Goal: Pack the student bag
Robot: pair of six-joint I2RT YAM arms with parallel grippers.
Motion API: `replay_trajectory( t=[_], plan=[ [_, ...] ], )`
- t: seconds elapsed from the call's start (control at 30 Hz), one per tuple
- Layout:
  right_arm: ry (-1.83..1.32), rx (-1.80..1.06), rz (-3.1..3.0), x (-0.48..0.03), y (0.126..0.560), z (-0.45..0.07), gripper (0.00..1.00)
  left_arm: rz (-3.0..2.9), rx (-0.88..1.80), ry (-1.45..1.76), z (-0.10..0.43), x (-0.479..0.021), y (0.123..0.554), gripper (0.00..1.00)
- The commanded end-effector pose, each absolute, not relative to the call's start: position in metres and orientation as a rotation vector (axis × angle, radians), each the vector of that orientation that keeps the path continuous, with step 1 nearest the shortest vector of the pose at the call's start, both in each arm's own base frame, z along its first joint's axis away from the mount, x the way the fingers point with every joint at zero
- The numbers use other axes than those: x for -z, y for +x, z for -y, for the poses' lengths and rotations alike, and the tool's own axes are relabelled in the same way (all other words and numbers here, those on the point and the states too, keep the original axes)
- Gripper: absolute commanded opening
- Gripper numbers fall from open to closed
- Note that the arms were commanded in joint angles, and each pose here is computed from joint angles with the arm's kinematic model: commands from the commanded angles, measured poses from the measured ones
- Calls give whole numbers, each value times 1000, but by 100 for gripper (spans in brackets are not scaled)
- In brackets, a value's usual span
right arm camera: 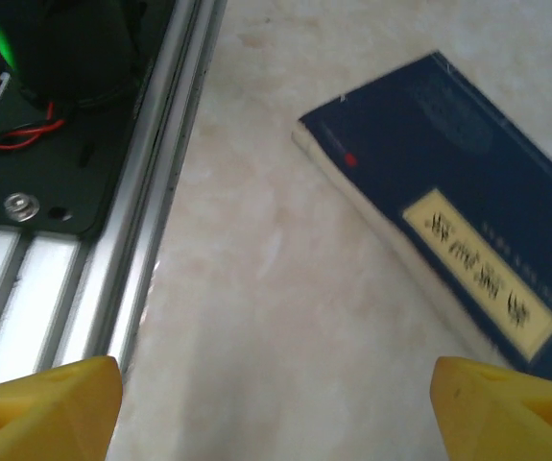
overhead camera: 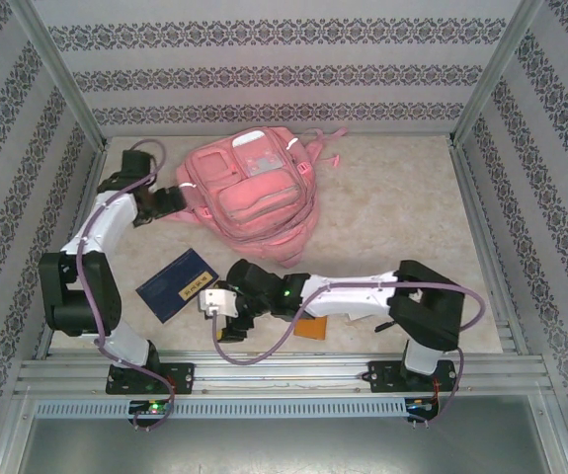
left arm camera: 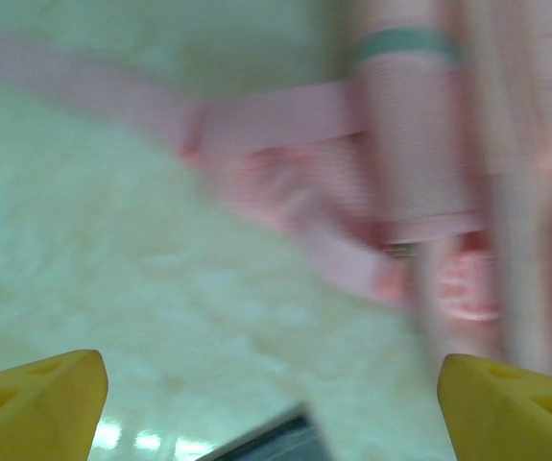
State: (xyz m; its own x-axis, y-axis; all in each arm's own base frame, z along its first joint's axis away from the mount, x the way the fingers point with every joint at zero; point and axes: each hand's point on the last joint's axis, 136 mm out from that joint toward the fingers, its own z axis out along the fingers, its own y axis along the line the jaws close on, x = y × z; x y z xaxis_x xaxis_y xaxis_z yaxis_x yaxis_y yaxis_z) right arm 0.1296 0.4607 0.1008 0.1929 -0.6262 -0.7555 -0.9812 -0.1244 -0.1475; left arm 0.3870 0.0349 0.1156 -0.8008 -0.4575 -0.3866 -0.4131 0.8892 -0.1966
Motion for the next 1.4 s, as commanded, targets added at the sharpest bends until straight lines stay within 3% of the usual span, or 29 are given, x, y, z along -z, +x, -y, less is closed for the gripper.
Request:
replay_trajectory(
  t=[0.0,0.1,0.27,0.57,0.87,1.0,1.17,1.23,1.37],
  plan=[
    [-1905,-666,-1263,-108,130,-489,84,-2792,147,-835,-43,-64,346,89],
    [-1890,-658,-1237,-111,135,-501,84,-2863,148,-916,-45,-37,336,88],
    [-1867,-662,-1257,-115,136,-496,85,-2845,395,-1103,-10,-14,309,86],
    [-1822,-658,-1342,-123,131,-471,84,-2858,388,-1134,9,-19,221,86],
    [-1702,-274,-1511,-79,209,-466,85,-2838,631,-1076,66,-54,194,87],
    [-1507,-391,-1700,-102,220,-433,86,-2919,630,-963,92,-47,180,87],
    [-1077,-665,-2136,-127,202,-388,82,-2979,608,-910,106,-46,163,87],
    [-669,-785,-2414,-129,197,-373,75,-2965,571,-848,102,-61,161,88],
    [237,-1037,-2750,-117,177,-375,64,-2834,95,-652,42,-98,178,94]
  ],
)
